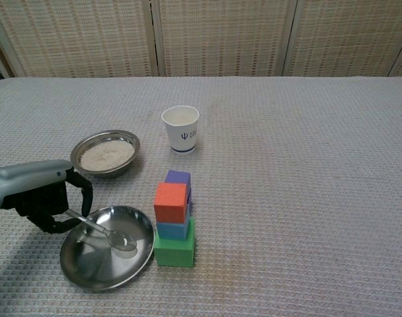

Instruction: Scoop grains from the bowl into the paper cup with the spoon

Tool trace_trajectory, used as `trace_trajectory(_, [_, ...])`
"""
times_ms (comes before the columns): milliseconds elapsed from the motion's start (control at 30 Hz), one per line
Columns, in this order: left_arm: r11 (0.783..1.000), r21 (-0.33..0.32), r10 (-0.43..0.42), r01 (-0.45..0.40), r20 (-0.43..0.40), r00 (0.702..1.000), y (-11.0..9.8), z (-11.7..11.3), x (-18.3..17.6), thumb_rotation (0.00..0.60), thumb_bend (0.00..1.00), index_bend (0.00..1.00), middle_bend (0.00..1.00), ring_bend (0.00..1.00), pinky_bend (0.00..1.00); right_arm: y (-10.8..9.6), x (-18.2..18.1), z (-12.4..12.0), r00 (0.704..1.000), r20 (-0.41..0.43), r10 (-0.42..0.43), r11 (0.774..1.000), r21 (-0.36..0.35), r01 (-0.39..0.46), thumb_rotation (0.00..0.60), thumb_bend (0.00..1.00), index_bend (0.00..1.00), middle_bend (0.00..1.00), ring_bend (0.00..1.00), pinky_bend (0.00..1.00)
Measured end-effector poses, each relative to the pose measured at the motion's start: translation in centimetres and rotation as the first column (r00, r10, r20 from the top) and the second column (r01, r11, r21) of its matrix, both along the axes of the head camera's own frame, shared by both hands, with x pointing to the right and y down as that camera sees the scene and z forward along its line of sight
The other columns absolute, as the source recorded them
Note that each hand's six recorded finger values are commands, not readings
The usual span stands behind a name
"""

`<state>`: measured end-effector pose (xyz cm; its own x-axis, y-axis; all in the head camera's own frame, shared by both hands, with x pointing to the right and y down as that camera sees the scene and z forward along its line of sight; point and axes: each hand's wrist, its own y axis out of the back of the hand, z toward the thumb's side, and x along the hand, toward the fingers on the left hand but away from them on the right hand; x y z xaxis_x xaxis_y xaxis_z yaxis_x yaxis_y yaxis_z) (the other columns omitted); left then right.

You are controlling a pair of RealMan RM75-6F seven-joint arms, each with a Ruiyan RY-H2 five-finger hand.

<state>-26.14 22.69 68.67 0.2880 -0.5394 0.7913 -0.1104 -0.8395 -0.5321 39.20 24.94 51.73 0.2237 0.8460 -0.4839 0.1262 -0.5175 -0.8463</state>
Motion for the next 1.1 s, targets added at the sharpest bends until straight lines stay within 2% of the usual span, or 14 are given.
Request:
trace_trajectory(233, [1.0,0.002,0.011,-0.011,-0.006,1.0,0.2,-0.1,0.2,0.6,0.41,0.3,1.0,1.0,1.0,0.2,0.0,-0.1,1.0,0.0,-0.006,1.0,-0.005,0.006,0.6,0.15,0.0,0.0,0.0,0.0])
trace_trajectory(400, [1.0,0.03,-0.002,0.003,-0.011,1.0,-0.2,-0.5,0.0,0.6,0.41,0.24,1.0,1.0,1.0,0.1,0.0,-0.1,1.0,-0.001,-0.003,1.0,-0.003,0.003,0.6,0.15,0.0,0.0,0.0,0.0])
trace_trajectory(533, [0.996,0.084,-0.021,0.024,-0.027,0.999,-1.1,-1.8,-0.5,0.6,0.41,0.19,1.0,1.0,1.0,0.0,0.1,-0.1,1.0,0.001,0.0,1.0,0.0,0.0,0.6,0.15,0.0,0.0,0.0,0.0])
trace_trajectory(667, [0.981,0.17,-0.079,0.089,-0.059,0.995,-2.2,-4.1,-2.4,0.6,0.41,0.16,0.98,0.97,0.99,0.0,0.2,-0.4,1.0,0.001,0.004,1.0,0.011,-0.004,0.6,0.15,0.0,0.0,0.0,0.0])
trace_trajectory(700, [0.977,0.185,-0.097,0.109,-0.072,0.993,-2.3,-4.6,-3.0,0.6,0.41,0.15,0.88,0.88,0.93,0.0,0.3,-0.4,1.0,0.0,0.006,1.0,0.014,-0.006,0.6,0.15,0.0,0.0,0.0,0.0])
trace_trajectory(767, [0.963,0.215,-0.138,0.161,-0.115,0.984,-2.3,-5.8,-4.2,0.6,0.41,0.12,0.57,0.61,0.71,0.0,0.3,-0.5,1.0,-0.005,0.007,1.0,0.016,-0.007,0.6,0.15,0.0,0.0,0.0,0.0])
trace_trajectory(800, [0.956,0.227,-0.155,0.184,-0.139,0.978,-2.2,-6.3,-4.7,0.6,0.41,0.1,0.39,0.43,0.56,0.0,0.4,-0.4,1.0,-0.009,0.007,1.0,0.013,-0.006,0.6,0.15,0.0,0.0,0.0,0.0])
trace_trajectory(833, [0.948,0.239,-0.173,0.209,-0.165,0.971,-2.1,-6.9,-5.3,0.6,0.41,0.09,0.26,0.28,0.44,0.1,0.4,-0.3,1.0,-0.015,0.007,1.0,0.007,-0.007,0.6,0.15,0.0,0.0,0.0,0.0])
trace_trajectory(900, [0.921,0.276,-0.213,0.275,-0.235,0.948,-1.7,-8.2,-7.0,0.6,0.41,0.07,0.11,0.08,0.26,0.3,0.4,-0.2,1.0,-0.027,0.007,1.0,-0.006,-0.007,0.6,0.15,0.0,0.0,0.0,0.0])
trace_trajectory(933, [0.904,0.298,-0.229,0.306,-0.266,0.936,-1.5,-8.9,-7.9,0.6,0.41,0.07,0.09,0.05,0.21,0.3,0.3,0.0,0.999,-0.035,0.007,1.0,-0.013,-0.007,0.6,0.15,0.0,0.0,0.0,0.0])
trace_trajectory(1000, [0.85,0.371,-0.257,0.374,-0.328,0.909,-1.2,-10.5,-10.3,0.6,0.41,0.06,0.03,0.0,0.15,0.3,0.2,0.1,0.999,-0.042,0.004,1.0,-0.018,-0.005,0.6,0.15,0.0,0.0,0.0,0.0])
trace_trajectory(1033, [0.82,0.413,-0.262,0.396,-0.344,0.902,-1.0,-11.2,-11.5,0.6,0.41,0.05,0.02,0.0,0.14,0.3,0.1,0.2,0.999,-0.045,0.001,1.0,-0.018,-0.001,0.6,0.15,0.0,0.0,0.0,0.0])
trace_trajectory(1067, [0.778,0.476,-0.258,0.41,-0.354,0.899,-0.7,-12.2,-13.1,0.6,0.41,0.04,0.01,0.0,0.13,0.3,0.0,0.3,0.999,-0.048,-0.002,1.0,-0.017,0.001,0.6,0.15,0.0,0.0,0.0,0.0])
trace_trajectory(1100, [0.745,0.523,-0.249,0.413,-0.356,0.901,-0.3,-12.9,-14.3,0.6,0.41,0.03,0.0,0.0,0.12,0.3,-0.1,0.4,0.999,-0.051,-0.003,1.0,-0.018,0.002,0.6,0.15,0.0,0.0,0.0,0.0])
